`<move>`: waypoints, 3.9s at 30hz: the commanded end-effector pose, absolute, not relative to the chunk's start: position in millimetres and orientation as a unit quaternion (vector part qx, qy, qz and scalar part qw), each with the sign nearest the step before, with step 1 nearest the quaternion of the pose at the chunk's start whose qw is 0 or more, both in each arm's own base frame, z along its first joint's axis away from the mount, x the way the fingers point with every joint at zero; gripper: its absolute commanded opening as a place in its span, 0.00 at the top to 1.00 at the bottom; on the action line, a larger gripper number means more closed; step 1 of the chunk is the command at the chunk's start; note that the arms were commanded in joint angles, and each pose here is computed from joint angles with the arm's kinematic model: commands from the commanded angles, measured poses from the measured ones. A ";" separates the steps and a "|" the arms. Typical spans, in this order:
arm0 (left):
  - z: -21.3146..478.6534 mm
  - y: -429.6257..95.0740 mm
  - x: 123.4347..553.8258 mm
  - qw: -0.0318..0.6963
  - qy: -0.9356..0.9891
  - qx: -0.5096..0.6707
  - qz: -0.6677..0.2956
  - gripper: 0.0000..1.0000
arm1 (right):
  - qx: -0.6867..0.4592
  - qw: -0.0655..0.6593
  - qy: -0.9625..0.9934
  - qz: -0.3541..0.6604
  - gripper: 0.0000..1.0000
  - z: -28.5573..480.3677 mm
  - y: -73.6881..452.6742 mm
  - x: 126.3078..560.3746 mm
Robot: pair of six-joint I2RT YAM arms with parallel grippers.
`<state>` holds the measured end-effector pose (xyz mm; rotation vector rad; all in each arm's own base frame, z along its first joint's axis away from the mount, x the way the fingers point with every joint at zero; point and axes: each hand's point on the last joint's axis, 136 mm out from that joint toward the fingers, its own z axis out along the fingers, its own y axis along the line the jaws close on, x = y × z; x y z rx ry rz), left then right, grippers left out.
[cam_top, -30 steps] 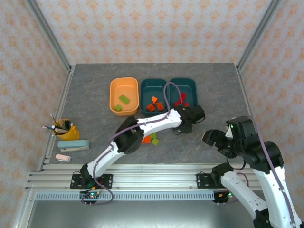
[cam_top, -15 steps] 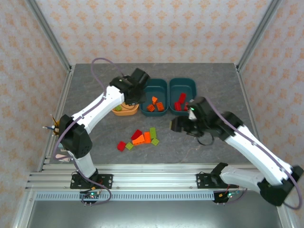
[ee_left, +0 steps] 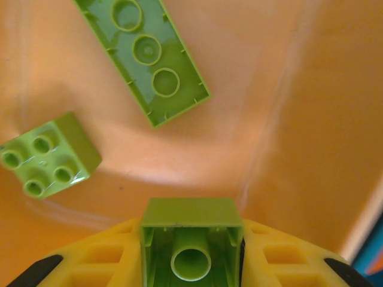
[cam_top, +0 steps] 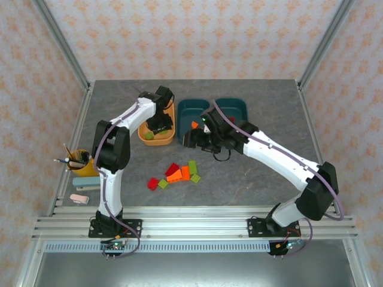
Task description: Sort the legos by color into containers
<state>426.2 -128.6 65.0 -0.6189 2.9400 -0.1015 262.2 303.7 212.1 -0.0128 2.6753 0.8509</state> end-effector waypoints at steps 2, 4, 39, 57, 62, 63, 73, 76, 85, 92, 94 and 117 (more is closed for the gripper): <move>68.0 -127.6 439.4 0.071 0.978 -0.193 -0.038 0.63 | -0.012 0.181 0.935 0.305 0.28 220.9 312.8 271.3; 62.6 -124.3 439.7 0.065 0.978 -0.194 -0.030 0.59 | -0.012 0.179 0.937 0.301 0.28 217.4 313.7 272.5; 244.5 13.7 197.0 0.307 0.867 -0.392 0.008 0.19 | -0.462 0.070 0.874 0.135 0.19 99.3 449.8 175.4; 261.8 35.4 150.7 0.340 0.843 -0.417 0.005 0.18 | -0.475 0.047 0.876 0.062 0.29 32.4 475.4 180.7; 263.2 35.1 151.3 0.343 0.842 -0.416 0.003 0.18 | -0.468 0.046 0.881 0.053 0.44 23.5 475.0 184.1; 263.3 35.0 151.4 0.343 0.842 -0.416 0.002 0.18 | -0.468 0.048 0.881 0.053 0.48 23.8 476.1 184.1; 255.5 14.8 163.4 0.335 0.859 -0.385 -0.044 0.18 | -0.396 0.123 0.905 0.097 0.63 96.6 476.3 220.4; 257.1 -1.0 177.1 0.337 0.866 -0.360 -0.080 0.18 | -0.329 0.160 0.923 0.120 0.63 139.5 450.3 256.2; 252.2 -63.5 233.5 0.315 0.891 -0.280 -0.171 0.18 | -0.071 0.226 0.965 0.116 0.65 197.3 289.0 371.0; 244.5 -122.3 270.8 0.295 0.913 -0.213 -0.183 0.18 | 0.110 0.222 0.966 0.080 0.66 173.1 186.8 441.3; 241.3 -136.2 278.8 0.289 0.918 -0.200 -0.184 0.18 | 0.143 0.209 0.964 0.083 0.65 158.1 175.5 459.0; 225.8 -157.7 282.7 0.267 0.939 -0.164 -0.139 0.18 | 0.221 0.154 0.959 0.089 0.34 108.2 161.6 512.7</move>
